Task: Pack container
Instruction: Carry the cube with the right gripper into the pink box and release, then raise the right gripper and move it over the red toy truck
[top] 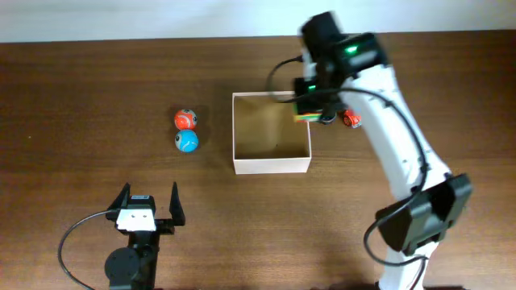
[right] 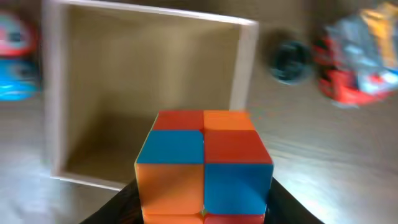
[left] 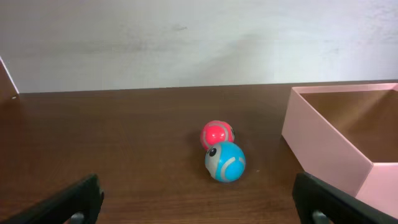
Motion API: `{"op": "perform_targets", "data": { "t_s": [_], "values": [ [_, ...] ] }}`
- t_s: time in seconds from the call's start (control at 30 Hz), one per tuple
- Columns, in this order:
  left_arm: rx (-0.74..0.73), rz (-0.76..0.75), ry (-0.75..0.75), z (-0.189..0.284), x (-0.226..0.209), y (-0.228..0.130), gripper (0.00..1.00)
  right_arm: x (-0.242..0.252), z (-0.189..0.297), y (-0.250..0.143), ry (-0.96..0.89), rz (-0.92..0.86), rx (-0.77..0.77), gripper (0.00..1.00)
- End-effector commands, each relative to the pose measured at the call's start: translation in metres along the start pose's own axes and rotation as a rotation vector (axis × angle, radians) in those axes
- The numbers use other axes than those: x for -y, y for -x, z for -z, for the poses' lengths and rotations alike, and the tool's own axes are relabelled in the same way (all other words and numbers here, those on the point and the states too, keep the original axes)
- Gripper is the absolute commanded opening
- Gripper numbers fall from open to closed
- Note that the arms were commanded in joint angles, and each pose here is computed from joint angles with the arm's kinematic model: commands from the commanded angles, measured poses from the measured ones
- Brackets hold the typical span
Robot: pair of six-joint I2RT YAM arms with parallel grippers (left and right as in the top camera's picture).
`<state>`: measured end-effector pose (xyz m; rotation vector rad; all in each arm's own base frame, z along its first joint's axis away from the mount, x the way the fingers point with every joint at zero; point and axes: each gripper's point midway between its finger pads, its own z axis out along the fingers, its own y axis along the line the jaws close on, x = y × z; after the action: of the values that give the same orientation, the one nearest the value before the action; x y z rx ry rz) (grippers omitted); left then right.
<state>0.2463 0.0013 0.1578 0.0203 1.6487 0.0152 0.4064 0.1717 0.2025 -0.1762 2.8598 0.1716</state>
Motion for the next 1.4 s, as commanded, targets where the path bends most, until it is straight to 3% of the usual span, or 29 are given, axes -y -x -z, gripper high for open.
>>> {"op": "perform_targets", "data": {
  "t_s": [0.0, 0.27, 0.5, 0.73, 0.9, 1.03, 1.2, 1.3, 1.37],
  "values": [
    [0.000, -0.014, 0.010, 0.000, -0.002, -0.001, 0.99, -0.029, 0.007, 0.005, 0.026, -0.007, 0.055, 0.47],
    [0.000, -0.014, 0.010, 0.000, -0.002, -0.001, 0.99, -0.034, -0.031, 0.003, -0.021, -0.020, -0.004, 0.49],
    [0.000, -0.014, 0.010, 0.000, -0.002, -0.001, 0.99, -0.031, -0.085, -0.006, -0.061, -0.019, -0.109, 0.56],
    [0.000, -0.014, 0.010, 0.000, -0.002, -0.001, 0.99, -0.025, -0.098, -0.004, -0.079, -0.023, -0.117, 0.63],
    [0.000, -0.014, 0.010, 0.000, -0.002, -0.001, 0.99, -0.015, -0.063, 0.019, -0.065, -0.013, -0.049, 0.74],
    [0.000, -0.014, 0.010, 0.000, -0.002, -0.001, 0.99, 0.007, -0.010, 0.042, -0.057, -0.014, 0.034, 0.99],
    [0.000, -0.014, 0.010, 0.000, -0.002, -0.001, 0.99, 0.061, 0.049, 0.052, -0.089, 0.009, 0.104, 0.99],
    [0.000, -0.014, 0.010, 0.000, -0.002, -0.001, 0.99, 0.103, 0.065, 0.051, -0.127, 0.067, 0.107, 0.99],
    [0.000, -0.014, 0.010, 0.000, -0.002, -0.001, 0.99, 0.132, 0.068, 0.051, -0.144, 0.017, 0.108, 0.99]
  ]
}}
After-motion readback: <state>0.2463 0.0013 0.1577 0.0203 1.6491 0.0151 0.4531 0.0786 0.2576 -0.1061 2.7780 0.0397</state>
